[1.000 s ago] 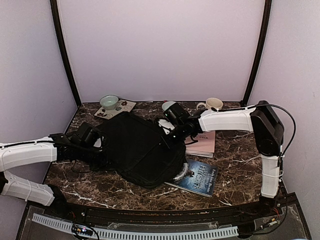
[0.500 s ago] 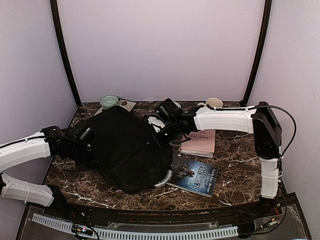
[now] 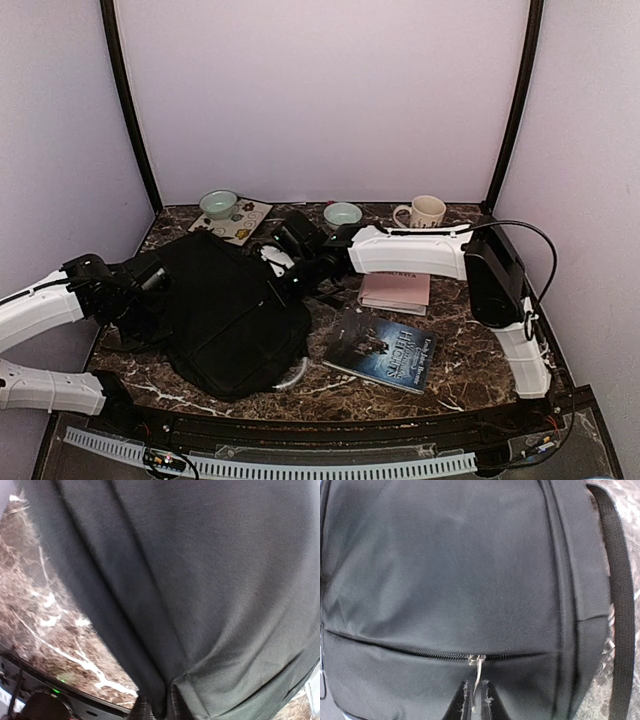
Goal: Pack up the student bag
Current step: Place the student bag at the center of the board, then move the book to the student bag.
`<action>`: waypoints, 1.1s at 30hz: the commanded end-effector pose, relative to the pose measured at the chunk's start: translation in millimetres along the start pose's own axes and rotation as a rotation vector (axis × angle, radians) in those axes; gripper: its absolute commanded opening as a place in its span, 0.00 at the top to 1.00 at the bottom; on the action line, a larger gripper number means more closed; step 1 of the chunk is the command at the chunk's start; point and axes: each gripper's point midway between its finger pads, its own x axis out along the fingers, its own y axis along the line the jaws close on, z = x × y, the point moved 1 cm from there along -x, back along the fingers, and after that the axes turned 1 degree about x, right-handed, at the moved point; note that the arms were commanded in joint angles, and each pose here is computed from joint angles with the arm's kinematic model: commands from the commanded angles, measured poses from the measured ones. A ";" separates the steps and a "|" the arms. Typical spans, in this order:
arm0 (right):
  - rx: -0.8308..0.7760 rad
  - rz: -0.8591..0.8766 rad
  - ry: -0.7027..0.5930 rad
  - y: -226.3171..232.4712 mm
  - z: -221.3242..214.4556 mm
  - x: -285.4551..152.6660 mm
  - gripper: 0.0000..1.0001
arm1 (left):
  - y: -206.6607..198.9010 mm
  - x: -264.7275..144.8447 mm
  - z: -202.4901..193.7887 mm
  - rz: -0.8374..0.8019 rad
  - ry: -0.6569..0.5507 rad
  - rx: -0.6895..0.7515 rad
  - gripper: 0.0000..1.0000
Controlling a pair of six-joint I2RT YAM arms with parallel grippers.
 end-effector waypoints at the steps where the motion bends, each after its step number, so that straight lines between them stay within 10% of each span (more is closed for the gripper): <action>1: 0.036 -0.069 -0.007 -8.6 13.2 -9.5 0.79 | 21.1 -2.3 3.2 0.051 -0.045 -0.050 0.72; 9: 0.038 -0.183 -0.041 -23.5 5.7 -61.9 0.40 | 12.9 -16.8 13.0 -0.027 -0.097 -0.043 0.27; 23: 0.484 -0.433 -0.109 -98.6 -81.3 -197.5 0.25 | -151.8 -57.8 33.5 -0.571 -0.137 0.469 0.26; 33: 0.948 -0.352 -0.010 -112.4 -205.1 -233.1 0.09 | -263.2 -35.7 -33.5 -0.828 0.151 0.818 0.24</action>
